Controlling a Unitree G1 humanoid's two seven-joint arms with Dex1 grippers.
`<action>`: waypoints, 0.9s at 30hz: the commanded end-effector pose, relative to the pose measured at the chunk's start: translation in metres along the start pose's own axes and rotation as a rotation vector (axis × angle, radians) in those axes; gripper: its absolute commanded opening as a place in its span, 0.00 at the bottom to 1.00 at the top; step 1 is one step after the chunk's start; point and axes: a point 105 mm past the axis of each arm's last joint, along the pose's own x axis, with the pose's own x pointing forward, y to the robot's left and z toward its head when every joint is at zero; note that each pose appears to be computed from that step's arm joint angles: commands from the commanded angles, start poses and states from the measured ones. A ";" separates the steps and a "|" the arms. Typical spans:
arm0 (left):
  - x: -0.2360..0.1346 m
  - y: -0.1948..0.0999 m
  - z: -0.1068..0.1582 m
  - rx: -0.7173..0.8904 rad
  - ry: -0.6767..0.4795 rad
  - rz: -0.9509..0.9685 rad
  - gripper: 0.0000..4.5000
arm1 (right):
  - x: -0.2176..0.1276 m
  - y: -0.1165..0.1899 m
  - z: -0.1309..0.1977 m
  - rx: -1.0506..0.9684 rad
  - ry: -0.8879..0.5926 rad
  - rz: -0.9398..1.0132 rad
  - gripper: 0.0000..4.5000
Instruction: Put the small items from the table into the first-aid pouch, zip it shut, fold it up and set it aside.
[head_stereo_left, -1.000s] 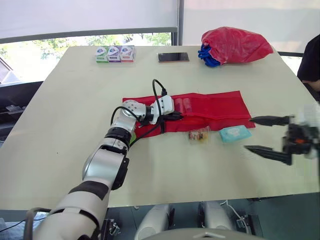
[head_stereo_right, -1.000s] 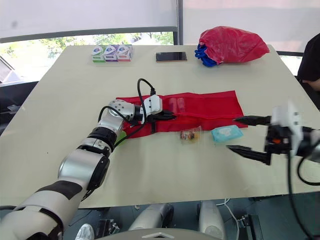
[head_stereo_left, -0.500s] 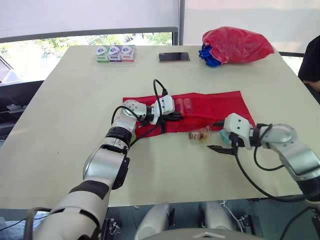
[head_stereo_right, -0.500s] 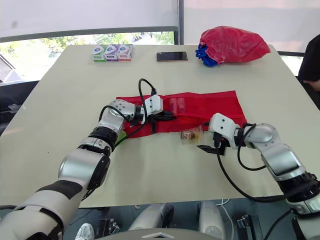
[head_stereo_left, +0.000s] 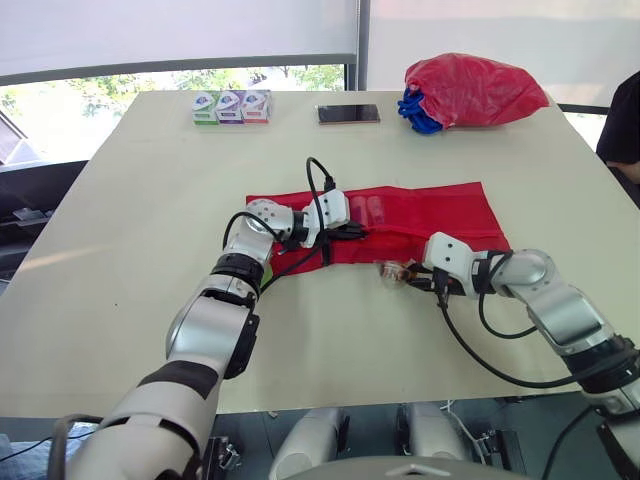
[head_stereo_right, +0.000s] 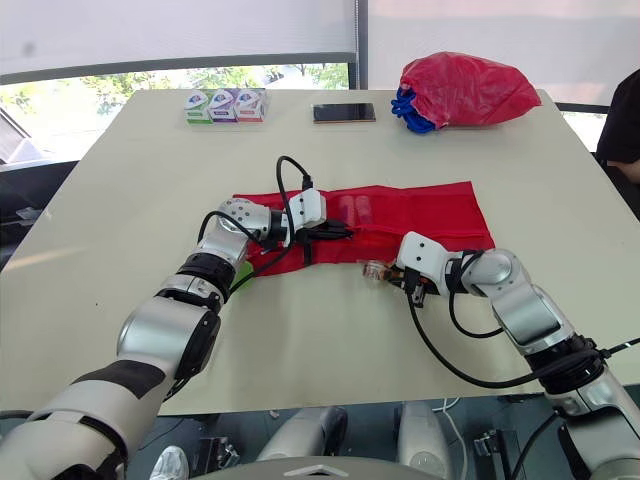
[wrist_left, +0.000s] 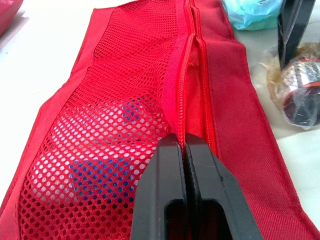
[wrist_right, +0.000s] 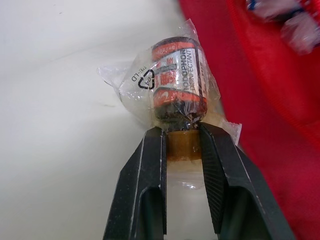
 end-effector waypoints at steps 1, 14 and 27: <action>-0.002 0.012 0.017 0.050 -0.037 0.030 0.00 | -0.004 0.007 0.008 0.013 -0.013 -0.025 0.10; 0.001 0.011 0.023 0.059 -0.074 0.035 0.00 | -0.022 -0.022 0.015 0.411 0.031 -0.371 0.10; 0.010 0.000 0.028 0.063 -0.134 -0.006 0.00 | 0.009 -0.057 0.021 0.668 -0.005 -0.525 0.10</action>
